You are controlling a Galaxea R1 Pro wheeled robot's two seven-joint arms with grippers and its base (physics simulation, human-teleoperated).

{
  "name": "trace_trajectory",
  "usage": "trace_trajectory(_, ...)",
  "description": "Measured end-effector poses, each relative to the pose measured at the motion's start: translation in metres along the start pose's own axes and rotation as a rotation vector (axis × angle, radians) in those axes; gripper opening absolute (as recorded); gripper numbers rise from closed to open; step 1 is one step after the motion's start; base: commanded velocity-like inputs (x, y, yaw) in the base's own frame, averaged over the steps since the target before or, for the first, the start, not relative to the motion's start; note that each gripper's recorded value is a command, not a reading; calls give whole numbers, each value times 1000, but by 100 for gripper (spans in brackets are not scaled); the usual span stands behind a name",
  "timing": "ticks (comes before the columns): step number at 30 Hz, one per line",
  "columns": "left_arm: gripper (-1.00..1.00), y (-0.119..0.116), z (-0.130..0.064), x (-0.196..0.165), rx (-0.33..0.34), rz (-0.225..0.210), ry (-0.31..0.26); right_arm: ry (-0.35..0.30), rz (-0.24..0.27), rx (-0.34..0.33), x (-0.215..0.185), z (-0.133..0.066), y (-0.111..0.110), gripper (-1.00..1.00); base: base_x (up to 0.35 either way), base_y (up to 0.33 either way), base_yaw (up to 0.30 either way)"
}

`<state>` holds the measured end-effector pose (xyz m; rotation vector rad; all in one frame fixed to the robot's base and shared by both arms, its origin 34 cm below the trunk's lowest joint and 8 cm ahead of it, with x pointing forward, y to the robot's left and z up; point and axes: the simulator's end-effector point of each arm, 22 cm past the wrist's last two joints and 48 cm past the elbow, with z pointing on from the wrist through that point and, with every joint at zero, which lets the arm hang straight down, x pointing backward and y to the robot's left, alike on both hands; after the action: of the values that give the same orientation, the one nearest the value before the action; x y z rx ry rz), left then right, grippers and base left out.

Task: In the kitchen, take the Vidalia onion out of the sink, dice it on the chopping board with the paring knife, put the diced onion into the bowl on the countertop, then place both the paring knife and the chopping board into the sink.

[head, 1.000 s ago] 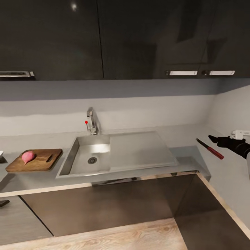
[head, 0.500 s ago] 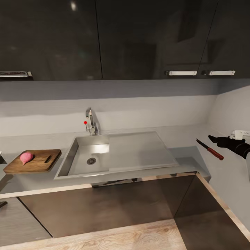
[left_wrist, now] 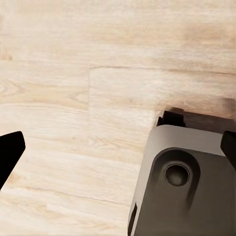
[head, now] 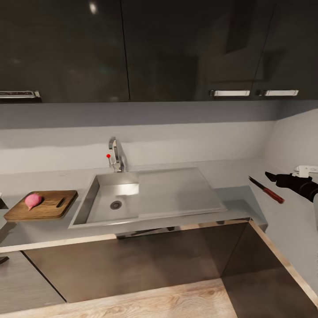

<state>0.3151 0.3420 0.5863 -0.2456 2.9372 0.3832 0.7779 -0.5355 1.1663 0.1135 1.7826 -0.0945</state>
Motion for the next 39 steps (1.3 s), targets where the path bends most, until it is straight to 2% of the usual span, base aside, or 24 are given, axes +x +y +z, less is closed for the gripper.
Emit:
trace_trajectory(15, 100, 0, -2, -6, 2, -4, -15, -16, 2, 0, -9, -6, 0, 100, 12, 77, -164)
trace_trajectory(24, 100, 0, -3, -7, 3, -5, -15, -20, 3, -1, -12, -7, 0, 100, 195, -144, -59)
trace_trajectory(27, 100, -5, -3, 4, 10, 4, 30, -20, 3, -1, -12, -7, 0, 100, 189, -173, -5)
trace_trajectory(30, 100, -23, -9, 34, 38, 31, 153, -20, 3, 0, -12, -7, 0, 100, 65, -59, -1)
trace_trajectory(31, 100, -25, -10, 41, 42, 36, 174, -20, 3, 0, -12, -7, 0, 100, 24, -22, -1)
trace_trajectory(32, 100, -34, -15, 65, 55, 48, 230, -20, 3, -1, -12, -7, 0, 100, 15, -14, 0)
trace_trajectory(33, 100, -43, -19, 82, 70, 58, 262, -20, 3, -1, -12, -7, 0, 100, 12, -11, 0)
trace_trajectory(36, 100, -69, -30, 121, 118, 73, 326, -20, 3, 0, -12, -7, 0, 100, 5, -4, 0)
trace_trajectory(39, 100, -75, -36, 144, 134, 81, 361, -20, 2, 0, -12, -7, 0, 100, 1, -1, 0)
